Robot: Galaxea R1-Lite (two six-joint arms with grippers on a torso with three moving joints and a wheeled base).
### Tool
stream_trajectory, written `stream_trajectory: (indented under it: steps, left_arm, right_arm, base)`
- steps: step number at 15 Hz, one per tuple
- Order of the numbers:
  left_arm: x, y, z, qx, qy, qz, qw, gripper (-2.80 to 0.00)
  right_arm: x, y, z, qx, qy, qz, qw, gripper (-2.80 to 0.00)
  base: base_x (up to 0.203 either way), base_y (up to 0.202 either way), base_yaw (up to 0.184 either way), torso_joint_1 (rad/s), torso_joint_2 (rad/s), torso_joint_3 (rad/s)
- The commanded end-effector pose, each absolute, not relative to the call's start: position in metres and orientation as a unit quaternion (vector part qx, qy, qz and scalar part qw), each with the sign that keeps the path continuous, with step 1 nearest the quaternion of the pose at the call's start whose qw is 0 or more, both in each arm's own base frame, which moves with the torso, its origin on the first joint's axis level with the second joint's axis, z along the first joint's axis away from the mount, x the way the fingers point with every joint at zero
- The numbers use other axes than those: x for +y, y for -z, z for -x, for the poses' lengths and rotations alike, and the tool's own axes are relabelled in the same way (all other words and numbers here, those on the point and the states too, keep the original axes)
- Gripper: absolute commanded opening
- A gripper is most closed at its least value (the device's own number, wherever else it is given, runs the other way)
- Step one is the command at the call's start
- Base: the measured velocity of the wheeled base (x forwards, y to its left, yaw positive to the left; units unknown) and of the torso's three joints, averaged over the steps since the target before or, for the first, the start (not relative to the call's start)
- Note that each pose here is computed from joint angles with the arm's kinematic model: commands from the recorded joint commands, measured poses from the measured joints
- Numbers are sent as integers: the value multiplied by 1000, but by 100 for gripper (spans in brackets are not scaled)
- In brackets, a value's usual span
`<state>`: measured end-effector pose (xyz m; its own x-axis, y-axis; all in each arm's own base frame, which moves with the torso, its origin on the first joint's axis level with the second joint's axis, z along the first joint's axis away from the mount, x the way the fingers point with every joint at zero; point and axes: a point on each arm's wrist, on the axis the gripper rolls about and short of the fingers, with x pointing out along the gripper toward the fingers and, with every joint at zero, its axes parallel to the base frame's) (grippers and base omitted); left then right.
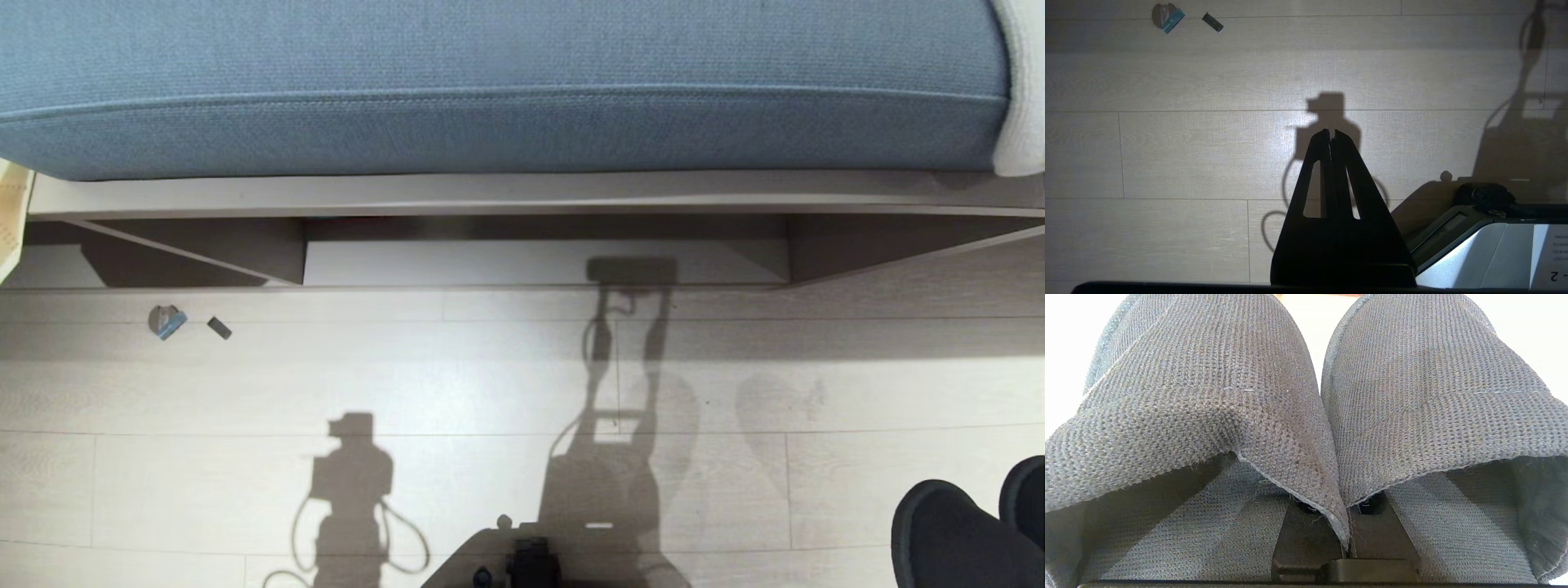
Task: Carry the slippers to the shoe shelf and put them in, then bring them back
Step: Place the slippers on the floor
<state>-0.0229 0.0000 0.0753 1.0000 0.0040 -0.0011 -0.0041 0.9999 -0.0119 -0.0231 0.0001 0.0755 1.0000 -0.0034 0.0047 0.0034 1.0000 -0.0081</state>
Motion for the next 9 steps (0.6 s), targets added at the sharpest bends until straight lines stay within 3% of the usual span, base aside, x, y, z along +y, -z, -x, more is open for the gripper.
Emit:
stream_trajectory:
  steps: [1,9]
  left_arm:
    - [0,-75,23,1,-2,6,1000,-280]
    - [0,-75,23,1,-2,6,1000,-280]
  right_arm:
    - [0,-76,23,-2,2,5,1000,-280]
    - [0,-76,23,-2,2,3,1000,-280]
  base:
    - [0,0,0,5,2,207]
    - [0,0,0,3,3,206]
